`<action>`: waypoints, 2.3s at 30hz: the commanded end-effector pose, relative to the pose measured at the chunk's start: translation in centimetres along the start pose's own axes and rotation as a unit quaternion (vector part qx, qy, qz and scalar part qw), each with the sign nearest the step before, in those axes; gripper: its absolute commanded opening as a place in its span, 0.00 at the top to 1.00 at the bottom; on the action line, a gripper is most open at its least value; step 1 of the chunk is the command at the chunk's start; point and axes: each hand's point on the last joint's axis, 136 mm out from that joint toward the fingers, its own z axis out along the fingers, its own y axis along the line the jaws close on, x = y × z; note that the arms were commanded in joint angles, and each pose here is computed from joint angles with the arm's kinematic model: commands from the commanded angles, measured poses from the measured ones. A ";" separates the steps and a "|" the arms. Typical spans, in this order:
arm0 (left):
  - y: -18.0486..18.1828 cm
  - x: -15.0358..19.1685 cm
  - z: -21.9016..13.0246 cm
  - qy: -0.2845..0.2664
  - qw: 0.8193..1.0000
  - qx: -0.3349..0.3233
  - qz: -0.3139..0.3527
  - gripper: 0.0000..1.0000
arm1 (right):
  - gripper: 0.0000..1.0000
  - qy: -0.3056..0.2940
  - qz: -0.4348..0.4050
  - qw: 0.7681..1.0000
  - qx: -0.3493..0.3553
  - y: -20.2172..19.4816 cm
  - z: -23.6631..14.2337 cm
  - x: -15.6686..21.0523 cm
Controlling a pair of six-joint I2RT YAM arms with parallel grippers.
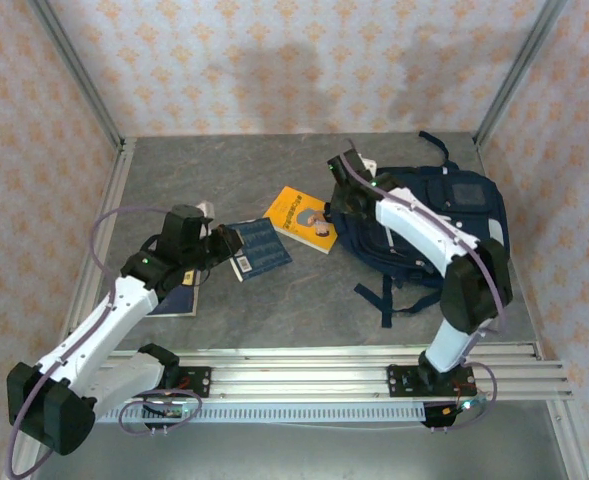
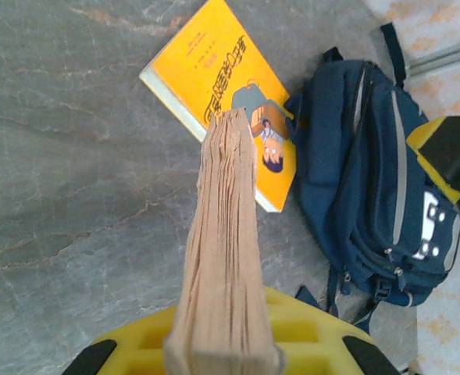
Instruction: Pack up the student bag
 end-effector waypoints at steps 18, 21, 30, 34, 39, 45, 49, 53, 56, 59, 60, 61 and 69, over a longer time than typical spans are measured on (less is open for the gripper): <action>-1.7 -0.3 0.3 0.026 0.999 0.034 0.028 1.00 | 0.36 0.091 -0.100 0.973 0.187 -7.9 8.3 -0.6; -1.6 -0.3 0.4 0.027 0.999 0.034 0.027 1.00 | 0.58 0.124 -0.084 0.981 0.125 -7.2 9.2 0.6; -2.1 -0.7 0.3 0.026 0.999 0.039 0.025 1.00 | 1.00 0.068 -0.081 0.994 -0.038 -4.1 3.5 -1.5; -2.7 -1.2 -0.3 0.021 0.998 0.039 0.036 1.00 | 1.00 0.006 -0.115 0.985 -0.125 -2.3 -1.1 -2.8; -3.7 -2.0 -1.4 0.010 0.998 0.043 0.048 1.00 | 1.00 -0.015 -0.162 0.965 -0.204 -0.9 -4.9 -1.8; -6.5 -2.9 -2.2 0.009 0.994 0.089 0.059 1.00 | 1.00 -0.027 -0.183 0.927 -0.326 0.9 -9.5 -0.6; -8.0 -3.5 -1.9 0.013 0.992 0.115 0.057 1.00 | 1.00 -0.038 -0.152 0.892 -0.425 1.0 -12.6 -1.1; -9.3 -3.6 -0.8 0.032 0.988 0.146 0.037 1.00 | 1.00 -0.057 -0.106 0.851 -0.511 1.0 -15.6 -2.2; -10.4 -3.7 -0.5 0.039 0.984 0.171 0.030 1.00 | 1.00 -0.055 -0.087 0.830 -0.548 1.0 -16.9 -2.9; -11.3 -3.5 0.0 0.043 0.982 0.181 0.035 1.00 | 1.00 -0.049 -0.068 0.810 -0.581 1.1 -17.8 -3.5; -11.6 -3.4 0.3 0.046 0.981 0.184 0.035 1.00 | 1.00 -0.046 -0.062 0.800 -0.595 1.2 -18.2 -3.8; -11.8 -3.3 0.6 0.050 0.980 0.187 0.036 1.00 | 1.00 -0.043 -0.057 0.791 -0.608 1.3 -18.6 -3.8; -13.5 -2.7 3.5 0.079 0.976 0.203 0.031 1.00 | 1.00 -0.024 -0.053 0.763 -0.644 1.7 -19.8 -3.5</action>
